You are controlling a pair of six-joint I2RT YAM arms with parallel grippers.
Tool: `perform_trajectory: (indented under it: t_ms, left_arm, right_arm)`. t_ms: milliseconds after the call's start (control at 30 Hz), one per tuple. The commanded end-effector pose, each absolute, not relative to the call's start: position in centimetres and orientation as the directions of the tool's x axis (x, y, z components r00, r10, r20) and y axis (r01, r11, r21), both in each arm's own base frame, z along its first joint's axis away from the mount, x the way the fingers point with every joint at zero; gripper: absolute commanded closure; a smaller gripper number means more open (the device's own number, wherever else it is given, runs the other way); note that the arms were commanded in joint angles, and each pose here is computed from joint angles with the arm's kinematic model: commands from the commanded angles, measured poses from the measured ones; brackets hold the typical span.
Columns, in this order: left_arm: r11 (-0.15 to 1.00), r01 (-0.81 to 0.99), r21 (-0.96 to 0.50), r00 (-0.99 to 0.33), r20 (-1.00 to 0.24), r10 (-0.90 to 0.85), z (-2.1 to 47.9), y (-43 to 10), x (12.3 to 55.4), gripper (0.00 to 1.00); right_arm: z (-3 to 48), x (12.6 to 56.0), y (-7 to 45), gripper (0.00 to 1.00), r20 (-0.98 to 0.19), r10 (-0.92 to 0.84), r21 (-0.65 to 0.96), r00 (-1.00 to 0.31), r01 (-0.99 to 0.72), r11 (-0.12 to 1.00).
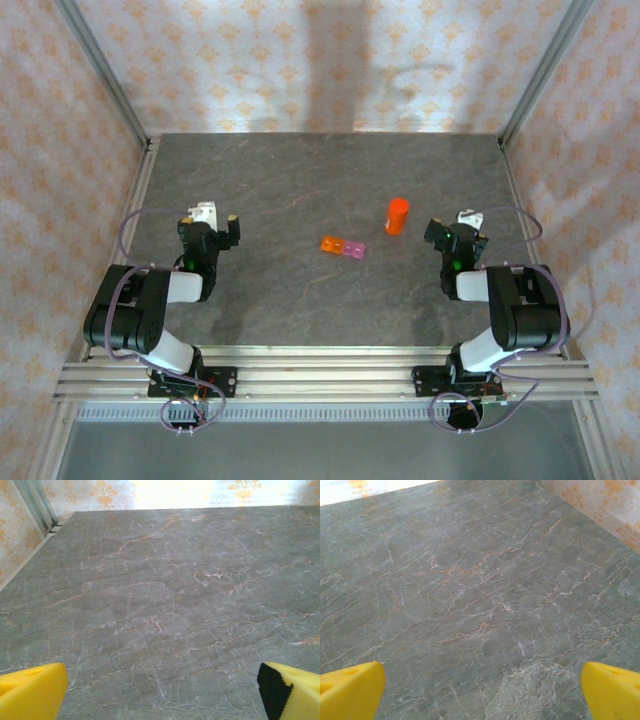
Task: Sort the pills into containers
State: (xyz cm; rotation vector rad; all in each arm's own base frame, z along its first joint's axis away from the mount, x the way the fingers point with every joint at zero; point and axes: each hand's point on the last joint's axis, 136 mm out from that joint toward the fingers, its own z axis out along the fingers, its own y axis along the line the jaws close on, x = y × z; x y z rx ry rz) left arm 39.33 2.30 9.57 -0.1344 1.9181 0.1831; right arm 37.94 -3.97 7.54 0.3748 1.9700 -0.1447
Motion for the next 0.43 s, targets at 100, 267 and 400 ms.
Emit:
perform_trajectory:
  t_ms: [100, 267, 400]
  left_arm:
    - [0.981, -0.189, 0.043, -0.350, -0.937, -0.026, 9.53, 2.39, 39.51, 0.00]
    - [0.981, -0.192, 0.042, -0.350, -0.936, -0.028, 9.57, 2.46, 39.56, 0.00]
    - [0.981, -0.191, 0.042, -0.346, -0.938, -0.027, 9.61, 2.46, 39.52, 0.00]
  right_arm:
    - [9.02, 39.07, -3.69, 0.00, -0.925, 0.162, 0.049, -0.344, 0.315, 0.948]
    - [8.86, 39.26, -3.74, 0.00, -0.920, 0.171, 0.058, -0.352, 0.310, 0.949]
    - [9.02, 39.07, -3.49, 0.00, -0.924, 0.164, 0.060, -0.345, 0.293, 0.954]
